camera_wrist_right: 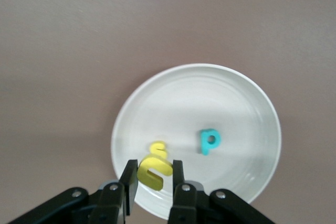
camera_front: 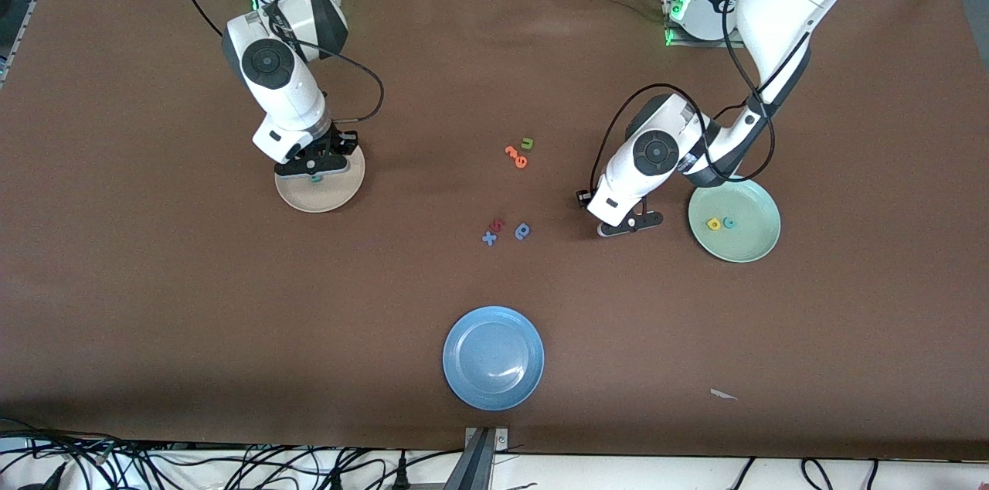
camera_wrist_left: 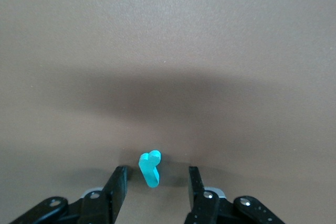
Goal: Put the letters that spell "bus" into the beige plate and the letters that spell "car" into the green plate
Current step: 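Grasp the teal letter with the left gripper while the right gripper places n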
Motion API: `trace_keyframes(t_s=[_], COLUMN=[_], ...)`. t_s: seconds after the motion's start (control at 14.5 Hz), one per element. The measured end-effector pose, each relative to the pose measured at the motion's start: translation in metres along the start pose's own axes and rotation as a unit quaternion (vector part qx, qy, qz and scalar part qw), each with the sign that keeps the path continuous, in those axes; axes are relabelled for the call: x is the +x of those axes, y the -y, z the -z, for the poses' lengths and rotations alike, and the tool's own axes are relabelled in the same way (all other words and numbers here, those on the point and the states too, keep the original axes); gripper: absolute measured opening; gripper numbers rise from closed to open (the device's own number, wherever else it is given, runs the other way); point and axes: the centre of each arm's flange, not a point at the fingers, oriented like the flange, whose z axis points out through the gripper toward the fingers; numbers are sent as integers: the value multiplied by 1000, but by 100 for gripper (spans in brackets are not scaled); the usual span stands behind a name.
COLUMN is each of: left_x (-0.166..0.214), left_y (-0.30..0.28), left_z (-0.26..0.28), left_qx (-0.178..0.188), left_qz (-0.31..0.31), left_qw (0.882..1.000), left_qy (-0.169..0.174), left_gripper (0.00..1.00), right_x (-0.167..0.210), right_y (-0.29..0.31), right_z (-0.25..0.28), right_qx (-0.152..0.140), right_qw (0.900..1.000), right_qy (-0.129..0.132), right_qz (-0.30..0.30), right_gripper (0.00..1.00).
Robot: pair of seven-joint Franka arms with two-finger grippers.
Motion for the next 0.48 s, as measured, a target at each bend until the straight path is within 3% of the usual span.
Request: trace_keyframes(t_s=[0.21,0.48], left_x=[0,1], left_y=[0,1], left_z=[-1,1], left_qx=[0,1], left_qz=[0,0], left_qw=[1000,1000], left_qy=[0,-1], left_gripper=[50,39], right_x=[-9,-11], right_y=[-8,-12], right_z=[-23,-33], right_qx=[-3,-3], right_qw=[1000,999], right_qy=[26,36], right_qz=[-5,-9], right_gripper=[35,72])
